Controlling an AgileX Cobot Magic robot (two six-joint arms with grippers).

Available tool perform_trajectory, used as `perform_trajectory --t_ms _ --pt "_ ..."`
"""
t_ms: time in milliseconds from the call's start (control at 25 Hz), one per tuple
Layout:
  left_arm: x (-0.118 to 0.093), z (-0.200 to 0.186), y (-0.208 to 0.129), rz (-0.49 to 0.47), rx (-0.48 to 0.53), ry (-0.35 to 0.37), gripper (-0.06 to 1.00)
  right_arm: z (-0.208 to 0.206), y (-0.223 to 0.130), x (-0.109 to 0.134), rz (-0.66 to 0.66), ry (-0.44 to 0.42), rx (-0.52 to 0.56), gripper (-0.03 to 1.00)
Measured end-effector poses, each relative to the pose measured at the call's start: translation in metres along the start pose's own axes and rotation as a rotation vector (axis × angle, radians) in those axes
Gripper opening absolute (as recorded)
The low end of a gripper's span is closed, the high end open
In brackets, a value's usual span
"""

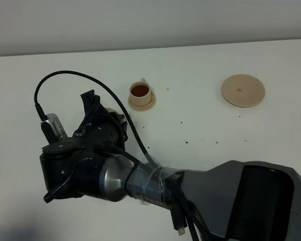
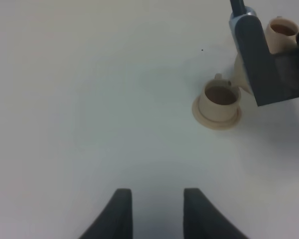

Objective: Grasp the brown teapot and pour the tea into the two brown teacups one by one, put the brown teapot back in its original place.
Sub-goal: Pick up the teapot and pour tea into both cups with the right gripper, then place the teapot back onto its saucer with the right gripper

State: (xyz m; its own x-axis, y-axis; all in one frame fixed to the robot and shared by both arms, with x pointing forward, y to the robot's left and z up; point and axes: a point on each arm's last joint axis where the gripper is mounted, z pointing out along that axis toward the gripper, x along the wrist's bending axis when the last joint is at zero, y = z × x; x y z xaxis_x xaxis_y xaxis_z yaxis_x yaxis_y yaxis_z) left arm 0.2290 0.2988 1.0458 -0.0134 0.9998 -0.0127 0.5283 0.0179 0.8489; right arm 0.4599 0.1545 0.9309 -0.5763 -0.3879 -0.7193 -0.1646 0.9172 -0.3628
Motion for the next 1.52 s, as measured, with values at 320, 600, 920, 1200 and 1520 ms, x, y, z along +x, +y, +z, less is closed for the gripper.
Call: perform_trajectory --t_ms 320,600,920,1200,1520 --pt "0.0 0.0 0.0 0.0 0.0 0.0 0.3 -0.003 -0.026 -0.022 0.205 0.103 -0.035 0.12" --pt "0.0 0.0 0.0 0.0 0.0 0.0 0.3 0.003 -0.088 -0.063 0.533 0.327 -0.091 0.12" --pt "0.0 0.0 0.0 0.0 0.0 0.0 0.3 0.049 -0.139 -0.071 0.786 0.596 -0.086 0.12" --pt "0.0 0.0 0.0 0.0 0.0 0.0 0.3 0.082 -0.188 -0.081 0.885 0.596 -0.021 0.12" --pt "0.0 0.0 0.0 0.0 0.0 0.0 0.3 0.132 -0.279 -0.081 1.141 0.663 0.081 0.12"
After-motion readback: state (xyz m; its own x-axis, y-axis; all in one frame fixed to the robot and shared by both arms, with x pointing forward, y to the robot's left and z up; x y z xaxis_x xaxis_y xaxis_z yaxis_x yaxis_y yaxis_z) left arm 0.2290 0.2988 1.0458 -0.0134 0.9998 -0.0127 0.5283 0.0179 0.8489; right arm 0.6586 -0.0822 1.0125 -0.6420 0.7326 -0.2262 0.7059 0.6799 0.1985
